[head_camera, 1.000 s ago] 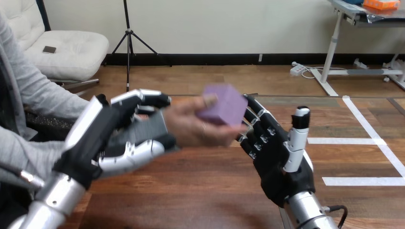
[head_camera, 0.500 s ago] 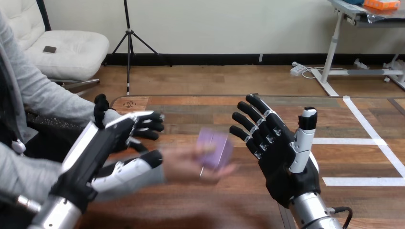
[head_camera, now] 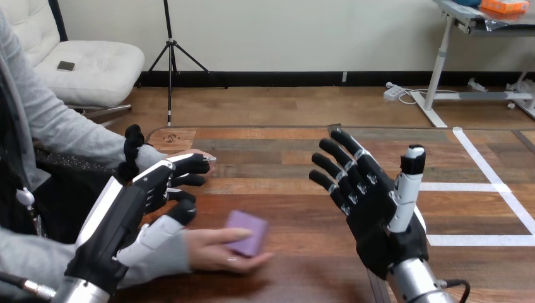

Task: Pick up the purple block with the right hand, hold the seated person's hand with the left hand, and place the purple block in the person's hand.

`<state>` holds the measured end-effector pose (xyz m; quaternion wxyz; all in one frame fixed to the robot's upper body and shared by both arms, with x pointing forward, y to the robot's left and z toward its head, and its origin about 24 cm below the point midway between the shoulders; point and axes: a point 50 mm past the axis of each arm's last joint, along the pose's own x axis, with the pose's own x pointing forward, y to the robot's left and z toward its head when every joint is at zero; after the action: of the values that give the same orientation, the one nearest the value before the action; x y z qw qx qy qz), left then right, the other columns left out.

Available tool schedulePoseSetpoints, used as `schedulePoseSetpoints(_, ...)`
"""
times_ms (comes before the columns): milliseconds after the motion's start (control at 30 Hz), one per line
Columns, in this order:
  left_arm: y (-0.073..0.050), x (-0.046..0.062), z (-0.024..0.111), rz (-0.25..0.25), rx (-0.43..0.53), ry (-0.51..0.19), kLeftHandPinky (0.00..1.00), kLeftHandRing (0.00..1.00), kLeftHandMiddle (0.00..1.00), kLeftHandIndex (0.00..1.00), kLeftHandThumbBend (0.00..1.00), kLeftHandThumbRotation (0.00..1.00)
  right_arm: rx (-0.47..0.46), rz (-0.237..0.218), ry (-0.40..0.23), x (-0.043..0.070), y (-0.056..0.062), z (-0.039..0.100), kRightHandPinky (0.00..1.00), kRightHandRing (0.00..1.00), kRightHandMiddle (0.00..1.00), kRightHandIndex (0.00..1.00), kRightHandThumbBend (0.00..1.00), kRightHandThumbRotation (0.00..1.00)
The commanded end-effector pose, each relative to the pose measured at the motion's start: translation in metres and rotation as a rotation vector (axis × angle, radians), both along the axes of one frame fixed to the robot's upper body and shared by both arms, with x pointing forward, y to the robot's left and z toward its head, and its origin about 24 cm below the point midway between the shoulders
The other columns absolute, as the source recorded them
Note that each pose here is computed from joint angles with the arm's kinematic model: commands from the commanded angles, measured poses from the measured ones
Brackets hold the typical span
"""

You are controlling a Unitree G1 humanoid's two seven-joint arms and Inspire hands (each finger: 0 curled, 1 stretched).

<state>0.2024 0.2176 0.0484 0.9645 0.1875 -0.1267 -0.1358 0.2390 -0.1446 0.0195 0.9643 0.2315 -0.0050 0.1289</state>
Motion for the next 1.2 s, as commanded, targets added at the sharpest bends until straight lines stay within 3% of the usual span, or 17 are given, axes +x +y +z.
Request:
schedulePoseSetpoints(0,0.005,0.007,0.006,0.024,-0.044,-0.057,0.65,0.75,0.79,0.78,1.00,0.98,0.000,0.007,-0.022,0.003,-0.004,0.003,0.82,0.86,0.87,0.86,1.00,1.00)
schedulePoseSetpoints(333,0.008,0.003,0.003,0.037,-0.063,-0.033,0.66,0.77,0.79,0.79,1.00,0.99,-0.010,0.011,-0.008,-0.002,-0.007,-0.002,0.85,0.89,0.89,0.88,1.00,1.00)
schedulePoseSetpoints(700,0.006,0.000,-0.004,0.037,-0.216,0.007,0.74,0.83,0.82,0.82,1.00,1.00,-0.005,0.005,0.013,-0.008,-0.011,-0.009,0.90,0.90,0.89,0.88,1.00,1.00)
schedulePoseSetpoints(900,0.002,-0.001,-0.007,0.025,-0.286,0.012,0.75,0.84,0.82,0.82,0.95,1.00,-0.001,-0.007,0.034,-0.010,-0.013,-0.013,0.90,0.89,0.88,0.87,1.00,1.00)
schedulePoseSetpoints(1167,-0.002,-0.002,-0.010,-0.002,-0.289,0.027,0.77,0.85,0.82,0.82,0.89,1.00,-0.003,-0.012,0.051,-0.014,-0.014,-0.017,0.90,0.88,0.87,0.86,1.00,1.00)
